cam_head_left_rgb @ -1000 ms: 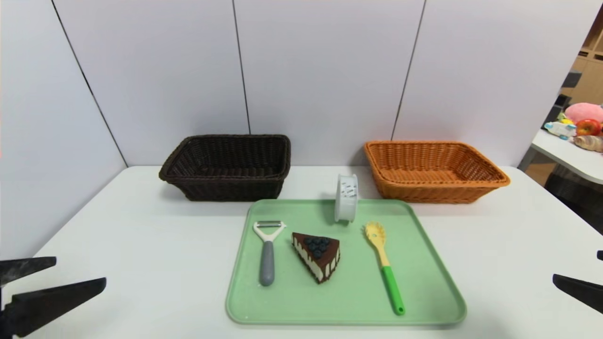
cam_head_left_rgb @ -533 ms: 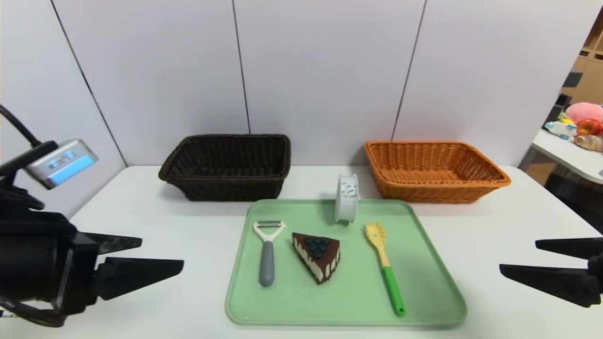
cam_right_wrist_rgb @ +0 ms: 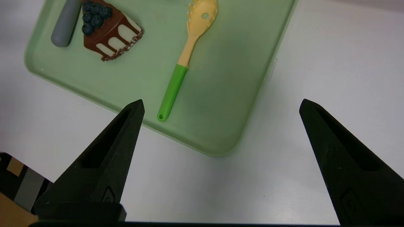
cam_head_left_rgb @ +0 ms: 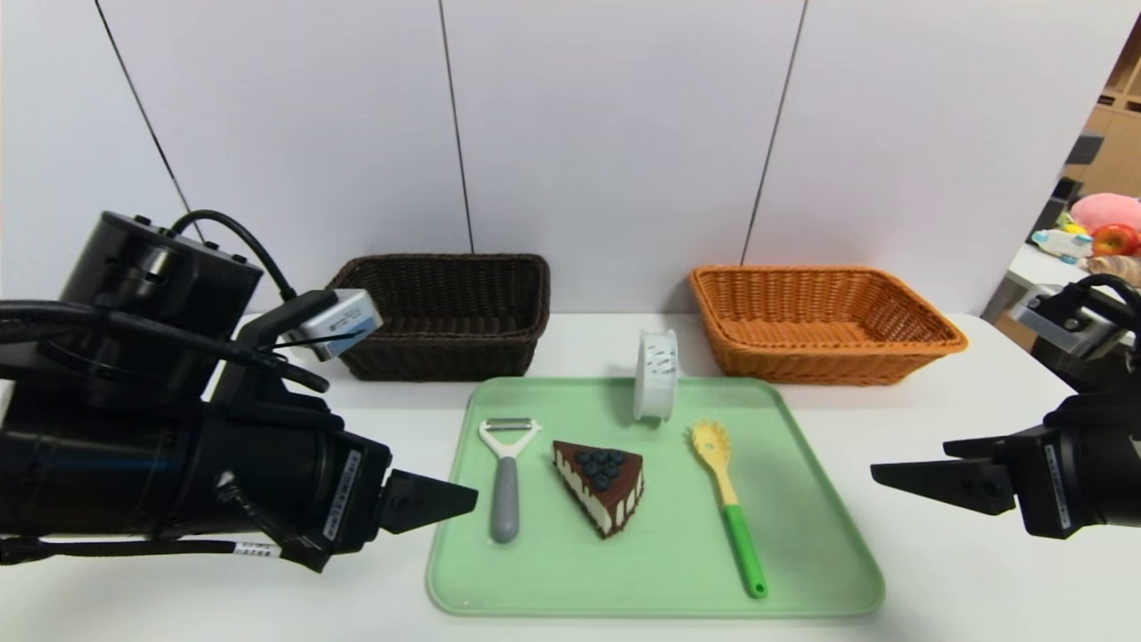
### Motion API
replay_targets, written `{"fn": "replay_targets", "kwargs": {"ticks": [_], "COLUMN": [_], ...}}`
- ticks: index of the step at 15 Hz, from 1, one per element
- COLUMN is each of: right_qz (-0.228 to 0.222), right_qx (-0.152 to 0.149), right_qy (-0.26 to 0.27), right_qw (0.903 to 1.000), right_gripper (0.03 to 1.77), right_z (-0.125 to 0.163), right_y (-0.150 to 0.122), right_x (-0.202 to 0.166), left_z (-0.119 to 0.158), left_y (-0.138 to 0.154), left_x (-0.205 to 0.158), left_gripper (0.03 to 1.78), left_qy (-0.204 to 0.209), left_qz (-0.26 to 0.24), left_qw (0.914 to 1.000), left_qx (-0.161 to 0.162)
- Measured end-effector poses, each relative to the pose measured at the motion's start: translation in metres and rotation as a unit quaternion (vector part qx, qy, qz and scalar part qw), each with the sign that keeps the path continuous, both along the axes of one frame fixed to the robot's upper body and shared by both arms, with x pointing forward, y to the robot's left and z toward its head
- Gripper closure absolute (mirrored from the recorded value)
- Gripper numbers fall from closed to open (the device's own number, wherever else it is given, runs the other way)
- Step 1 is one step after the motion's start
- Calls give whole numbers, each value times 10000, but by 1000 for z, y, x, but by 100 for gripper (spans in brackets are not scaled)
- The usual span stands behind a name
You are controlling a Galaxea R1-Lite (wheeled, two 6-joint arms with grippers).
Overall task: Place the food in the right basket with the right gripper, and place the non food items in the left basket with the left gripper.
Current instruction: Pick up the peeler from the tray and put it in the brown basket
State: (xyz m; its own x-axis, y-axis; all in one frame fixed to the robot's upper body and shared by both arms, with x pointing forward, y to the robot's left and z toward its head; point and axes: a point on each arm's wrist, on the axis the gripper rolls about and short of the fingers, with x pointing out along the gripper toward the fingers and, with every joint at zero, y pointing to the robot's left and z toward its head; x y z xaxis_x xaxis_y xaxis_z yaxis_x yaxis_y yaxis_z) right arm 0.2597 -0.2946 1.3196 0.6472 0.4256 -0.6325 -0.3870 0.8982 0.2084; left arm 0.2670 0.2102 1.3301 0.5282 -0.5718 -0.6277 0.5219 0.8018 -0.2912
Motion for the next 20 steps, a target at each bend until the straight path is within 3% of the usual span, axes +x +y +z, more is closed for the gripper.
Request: {"fn": "replay_targets", "kwargs": {"ticks": [6,8,15,20], "right_qz": [131,135,131,120], "right_qx": [-46,-53,-66,-55], "right_qy": [182,199,232,184], "right_qw": [9997,9997,9996,9997], "right_gripper": [10,10,10,10], "right_z": [-7,-7,-9,-10], "right_y": [6,7,7,8], "right_x": [8,9,12,14], "left_z": [-11,-15,-42,-58], "left_y": [-33,-44,-73,-81], "left_x": [19,24,46,54], "left_gripper": [12,12,12,12], "left_qy": [115,196,211,519], "left_qz": [-135,6,704,958], "left_qw": [9997,9996,9929,9898], "left_qx": [137,190,932,920]}}
